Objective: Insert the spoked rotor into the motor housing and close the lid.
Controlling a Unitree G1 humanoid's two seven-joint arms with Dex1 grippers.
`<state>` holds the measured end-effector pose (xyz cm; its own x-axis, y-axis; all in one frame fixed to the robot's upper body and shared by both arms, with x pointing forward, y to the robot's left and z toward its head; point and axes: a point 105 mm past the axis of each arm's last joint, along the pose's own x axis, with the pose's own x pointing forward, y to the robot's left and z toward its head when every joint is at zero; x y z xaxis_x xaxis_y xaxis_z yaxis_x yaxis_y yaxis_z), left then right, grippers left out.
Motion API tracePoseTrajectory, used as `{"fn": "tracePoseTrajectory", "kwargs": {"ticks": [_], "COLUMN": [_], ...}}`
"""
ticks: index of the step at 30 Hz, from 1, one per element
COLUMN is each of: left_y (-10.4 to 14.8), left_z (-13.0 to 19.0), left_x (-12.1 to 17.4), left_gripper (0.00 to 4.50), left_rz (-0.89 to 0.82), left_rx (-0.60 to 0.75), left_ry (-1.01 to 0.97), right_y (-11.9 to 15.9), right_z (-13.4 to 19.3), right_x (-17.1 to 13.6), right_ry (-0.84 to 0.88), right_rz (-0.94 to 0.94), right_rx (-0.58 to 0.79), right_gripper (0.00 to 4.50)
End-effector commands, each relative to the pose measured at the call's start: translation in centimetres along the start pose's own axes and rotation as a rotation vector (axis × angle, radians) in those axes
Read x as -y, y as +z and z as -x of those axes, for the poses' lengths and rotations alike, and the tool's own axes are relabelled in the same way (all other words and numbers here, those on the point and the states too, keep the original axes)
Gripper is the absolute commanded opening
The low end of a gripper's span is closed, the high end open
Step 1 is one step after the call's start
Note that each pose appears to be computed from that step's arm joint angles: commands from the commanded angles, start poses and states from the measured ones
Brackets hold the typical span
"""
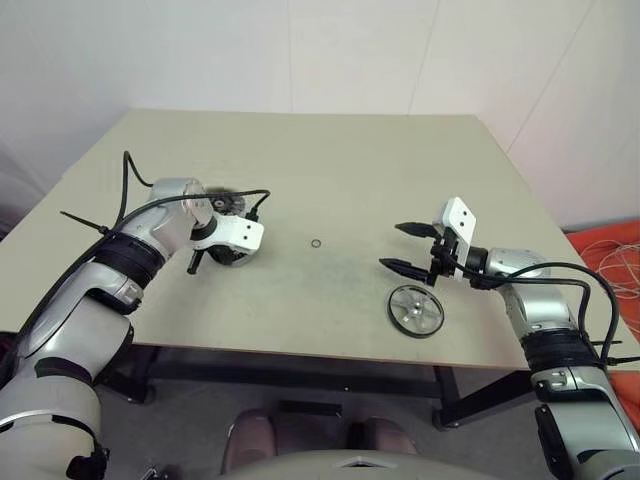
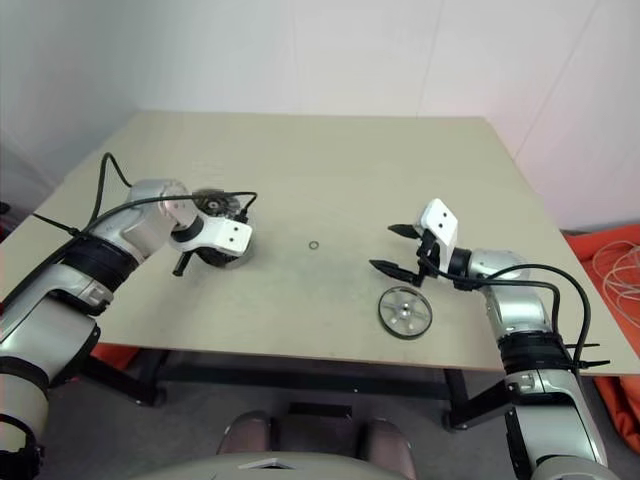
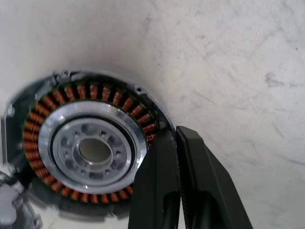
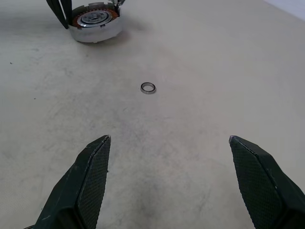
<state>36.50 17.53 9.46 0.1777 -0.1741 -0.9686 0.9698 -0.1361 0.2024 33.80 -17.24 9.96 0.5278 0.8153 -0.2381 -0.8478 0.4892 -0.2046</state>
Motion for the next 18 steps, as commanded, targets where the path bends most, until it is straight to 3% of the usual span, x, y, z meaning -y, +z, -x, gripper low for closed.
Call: {"fn": "tracePoseTrajectory", "kwargs": {"ticks": [1,11,18], "left_y": [-0.7,0.7,3.3], "left_z": [0.2,1.0,2.3], "left_x": [-0.1,0.0,-0.4], "left_gripper": [0.07,0.07,0.07], "left_rz": [0.021,-0.003,-0.062], "left_rx": [-0.02,0.02,0.07], "left_ry": [0.002,-0.02,0.007], "right_y": [1.5,1.5,1.4], "right_z": [0.1,0.1,0.1], "right_x": [0.6,0.6,0.7], "right_ry": [-0.013,-0.016,-0.02], "right_rz": [0.047,0.047,0.046], "right_rx": [0.032,0.032,0.029], "right_gripper": [4.5,4.5,4.5]}}
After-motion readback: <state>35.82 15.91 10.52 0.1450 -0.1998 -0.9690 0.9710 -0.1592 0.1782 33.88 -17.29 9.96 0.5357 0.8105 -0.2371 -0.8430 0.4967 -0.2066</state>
